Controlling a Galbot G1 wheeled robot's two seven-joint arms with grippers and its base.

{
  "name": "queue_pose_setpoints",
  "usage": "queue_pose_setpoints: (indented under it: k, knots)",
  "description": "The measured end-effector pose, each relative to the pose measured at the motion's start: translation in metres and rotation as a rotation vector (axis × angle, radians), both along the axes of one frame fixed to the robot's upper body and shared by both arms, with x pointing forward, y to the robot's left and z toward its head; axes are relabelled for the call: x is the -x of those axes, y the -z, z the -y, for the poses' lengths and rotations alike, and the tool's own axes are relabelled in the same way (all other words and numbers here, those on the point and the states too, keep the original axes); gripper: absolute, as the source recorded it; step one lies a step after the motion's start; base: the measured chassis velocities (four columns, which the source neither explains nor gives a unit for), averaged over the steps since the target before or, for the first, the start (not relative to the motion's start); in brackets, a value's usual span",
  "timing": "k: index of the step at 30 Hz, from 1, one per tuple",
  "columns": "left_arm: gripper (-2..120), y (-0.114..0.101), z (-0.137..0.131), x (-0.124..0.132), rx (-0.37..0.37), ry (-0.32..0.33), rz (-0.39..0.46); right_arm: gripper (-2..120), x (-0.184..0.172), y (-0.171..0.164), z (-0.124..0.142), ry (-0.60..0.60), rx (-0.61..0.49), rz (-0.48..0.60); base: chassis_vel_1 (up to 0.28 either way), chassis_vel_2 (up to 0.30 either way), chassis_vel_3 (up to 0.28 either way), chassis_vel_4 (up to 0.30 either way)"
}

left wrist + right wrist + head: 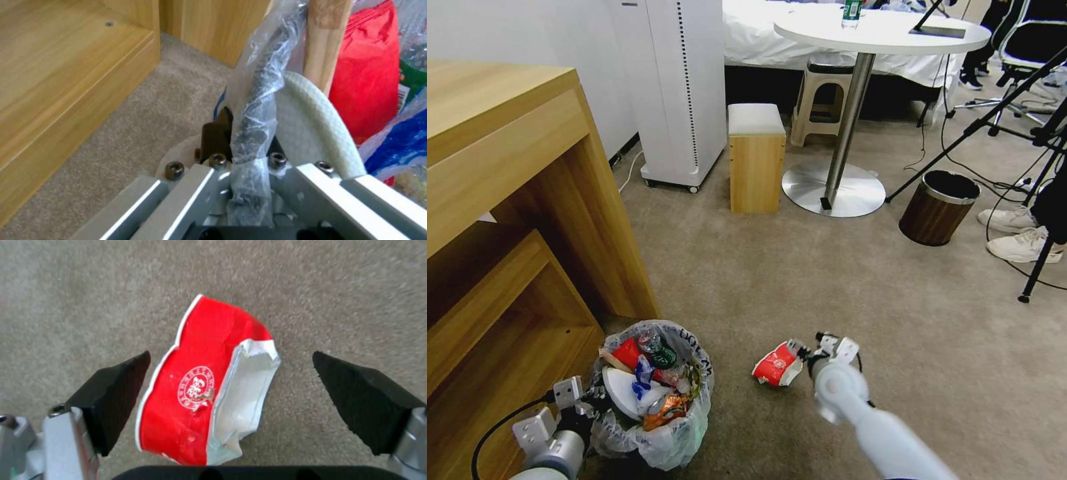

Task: Pick up the trash bin and place the garbage on the floor into it.

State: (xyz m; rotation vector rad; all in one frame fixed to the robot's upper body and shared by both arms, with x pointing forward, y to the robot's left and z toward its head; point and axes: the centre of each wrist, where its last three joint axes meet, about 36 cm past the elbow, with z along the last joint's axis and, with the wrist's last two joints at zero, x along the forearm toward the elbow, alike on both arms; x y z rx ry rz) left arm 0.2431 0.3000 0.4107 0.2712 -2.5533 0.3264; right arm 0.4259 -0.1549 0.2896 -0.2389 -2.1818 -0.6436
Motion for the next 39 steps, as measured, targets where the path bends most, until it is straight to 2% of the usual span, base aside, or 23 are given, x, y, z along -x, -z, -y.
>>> queue_pose_setpoints:
  k: [2,4,6,10,12,13,16,18,19,22,25,30,33,34,35,39]
  knots:
    - [0,0.0,0.0,0.0,0.0,-0.001,0.0,92,-0.001,0.004,-0.002,-0.007,0.003,0.0,0.0,0.0,0.0,0.0]
    - [0,0.001,0.0,0.0,0.003,-0.005,-0.001,84,-0.004,0.012,-0.012,-0.025,0.01,-0.001,0.0,0.0,0.0,0.0]
    - [0,0.002,0.0,0.0,0.003,-0.005,-0.001,84,-0.004,0.012,-0.013,-0.027,0.011,0.0,0.0,0.0,0.0,0.0]
    - [0,0.003,0.001,-0.001,0.008,-0.007,-0.001,76,-0.004,0.02,-0.024,-0.052,0.024,0.009,0.0,0.0,0.0,0.0]
    - [0,0.004,0.002,-0.001,0.01,-0.006,0.0,68,-0.004,0.025,-0.032,-0.067,0.035,0.015,0.0,0.0,0.0,0.0]
    - [0,0.004,0.002,-0.001,0.01,-0.006,0.0,68,-0.004,0.025,-0.032,-0.067,0.035,0.015,0.0,0.0,0.0,0.0]
    - [0,0.004,0.003,0.0,0.015,-0.004,0.0,54,0.0,0.033,-0.04,-0.082,0.049,0.022,0.0,0.0,0.0,0.0]
    - [0,0.004,0.004,0.0,0.016,-0.003,0.0,52,0.001,0.035,-0.041,-0.085,0.055,0.025,0.0,0.0,0.0,0.0]
    - [0,0.004,0.004,0.0,0.016,-0.003,0.0,46,0.003,0.038,-0.042,-0.088,0.06,0.026,0.0,0.0,0.0,0.0]
    - [0,0.004,0.004,0.0,0.017,-0.003,0.0,40,0.004,0.041,-0.043,-0.091,0.066,0.026,0.0,0.0,0.0,0.0]
    - [0,0.005,0.005,0.001,0.019,-0.002,0.0,26,0.008,0.048,-0.041,-0.108,0.085,0.034,0.0,0.0,0.0,0.0]
    - [0,0.006,0.006,0.001,0.022,-0.002,0.002,18,0.011,0.055,-0.038,-0.114,0.107,0.037,0.0,0.0,0.0,0.0]
    - [0,0.006,0.006,0.001,0.021,-0.002,0.003,7,0.014,0.057,-0.034,-0.122,0.122,0.047,0.0,0.0,0.0,0.0]
    - [0,0.006,0.006,0.001,0.021,-0.002,0.003,7,0.014,0.057,-0.034,-0.122,0.122,0.047,0.0,0.0,0.0,0.0]
    - [0,0.006,0.006,0.001,0.019,-0.002,0.002,0,0.014,0.057,-0.031,-0.126,0.131,0.058,0.0,0.0,0.0,0.0]
    - [0,0.007,0.005,0.002,0.018,-0.003,0.0,0,0.016,0.048,-0.017,-0.132,0.143,0.102,0.0,0.0,0.0,0.0]
